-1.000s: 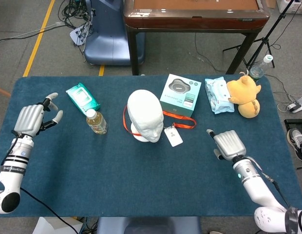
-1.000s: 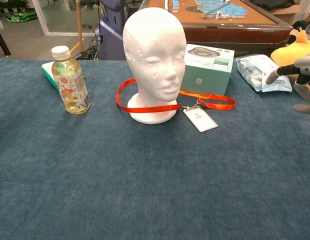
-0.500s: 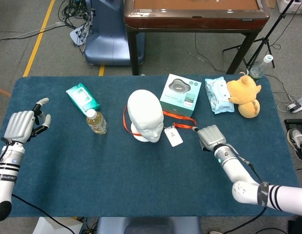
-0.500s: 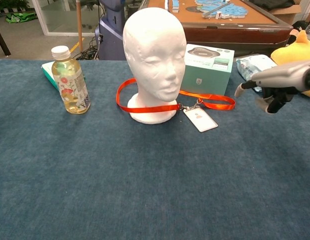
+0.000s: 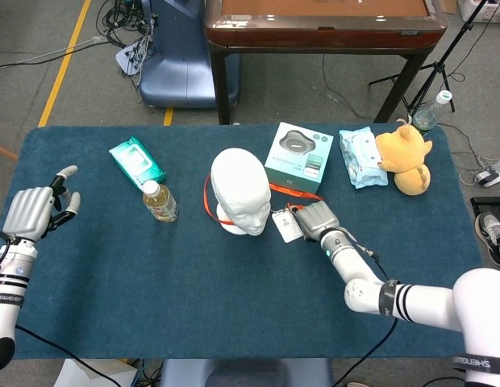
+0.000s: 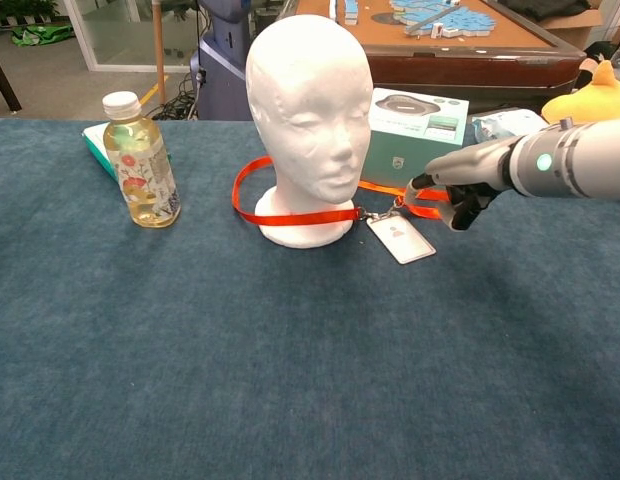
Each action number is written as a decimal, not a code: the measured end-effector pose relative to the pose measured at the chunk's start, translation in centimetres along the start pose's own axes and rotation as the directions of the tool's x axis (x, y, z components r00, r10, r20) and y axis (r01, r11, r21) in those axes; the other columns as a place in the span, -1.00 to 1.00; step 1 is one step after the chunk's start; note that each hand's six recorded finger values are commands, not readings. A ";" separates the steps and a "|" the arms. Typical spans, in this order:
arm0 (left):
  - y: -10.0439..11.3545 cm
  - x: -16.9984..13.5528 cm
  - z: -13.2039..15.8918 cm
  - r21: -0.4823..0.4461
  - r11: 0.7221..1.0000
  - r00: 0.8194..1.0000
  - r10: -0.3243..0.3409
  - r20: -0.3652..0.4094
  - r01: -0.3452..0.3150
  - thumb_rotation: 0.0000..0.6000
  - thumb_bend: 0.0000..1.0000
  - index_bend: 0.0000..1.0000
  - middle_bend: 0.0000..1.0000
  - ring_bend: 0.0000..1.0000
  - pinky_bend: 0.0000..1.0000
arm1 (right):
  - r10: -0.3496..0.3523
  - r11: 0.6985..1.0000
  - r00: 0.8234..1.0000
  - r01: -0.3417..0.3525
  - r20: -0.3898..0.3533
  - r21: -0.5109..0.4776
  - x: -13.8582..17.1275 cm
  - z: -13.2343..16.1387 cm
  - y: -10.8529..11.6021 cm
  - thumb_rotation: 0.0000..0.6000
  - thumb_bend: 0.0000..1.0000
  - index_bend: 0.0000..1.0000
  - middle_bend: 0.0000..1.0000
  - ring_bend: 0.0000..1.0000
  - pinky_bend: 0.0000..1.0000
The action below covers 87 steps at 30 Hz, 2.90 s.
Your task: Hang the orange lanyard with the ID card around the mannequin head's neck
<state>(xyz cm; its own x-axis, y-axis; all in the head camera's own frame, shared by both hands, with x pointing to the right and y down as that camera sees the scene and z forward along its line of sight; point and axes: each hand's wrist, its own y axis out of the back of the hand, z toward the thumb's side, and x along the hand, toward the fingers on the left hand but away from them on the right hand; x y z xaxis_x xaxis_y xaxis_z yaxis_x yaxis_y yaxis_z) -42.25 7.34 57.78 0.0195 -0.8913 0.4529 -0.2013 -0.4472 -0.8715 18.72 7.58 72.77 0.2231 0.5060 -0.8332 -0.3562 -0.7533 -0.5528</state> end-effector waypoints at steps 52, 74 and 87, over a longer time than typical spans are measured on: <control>-1.0 -1.7 -0.3 0.007 0.999 0.999 -0.036 0.023 0.036 -0.82 -0.15 -0.71 0.17 0.13 0.53 | 0.197 0.978 0.934 -0.167 -0.297 0.123 6.0 9.4 -4.6 1.00 0.58 -0.77 0.93 0.86 1.00; -1.4 -2.0 0.3 0.003 0.999 0.998 -0.050 0.037 0.050 -0.80 -0.15 -0.71 0.17 0.13 0.53 | 0.078 0.997 0.975 -0.072 -0.210 0.037 8.3 3.6 -2.8 1.00 -0.91 -0.78 0.93 0.87 1.00; -1.6 -2.1 0.1 0.006 0.998 0.998 -0.057 0.028 0.057 -0.81 -0.15 -0.71 0.17 0.13 0.54 | 0.125 0.992 0.987 -0.126 -0.103 -0.003 5.9 0.6 -3.5 0.97 -0.87 -0.78 0.93 0.87 1.00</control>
<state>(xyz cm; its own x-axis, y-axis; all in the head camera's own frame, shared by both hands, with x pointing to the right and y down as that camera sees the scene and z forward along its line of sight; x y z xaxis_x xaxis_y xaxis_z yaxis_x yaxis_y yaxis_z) -41.85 9.94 58.19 0.0580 -0.8659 0.4969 -0.1943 -0.4980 -0.8451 20.76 13.44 69.78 0.2692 0.3620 -0.8925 -0.3785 -0.8123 -0.4436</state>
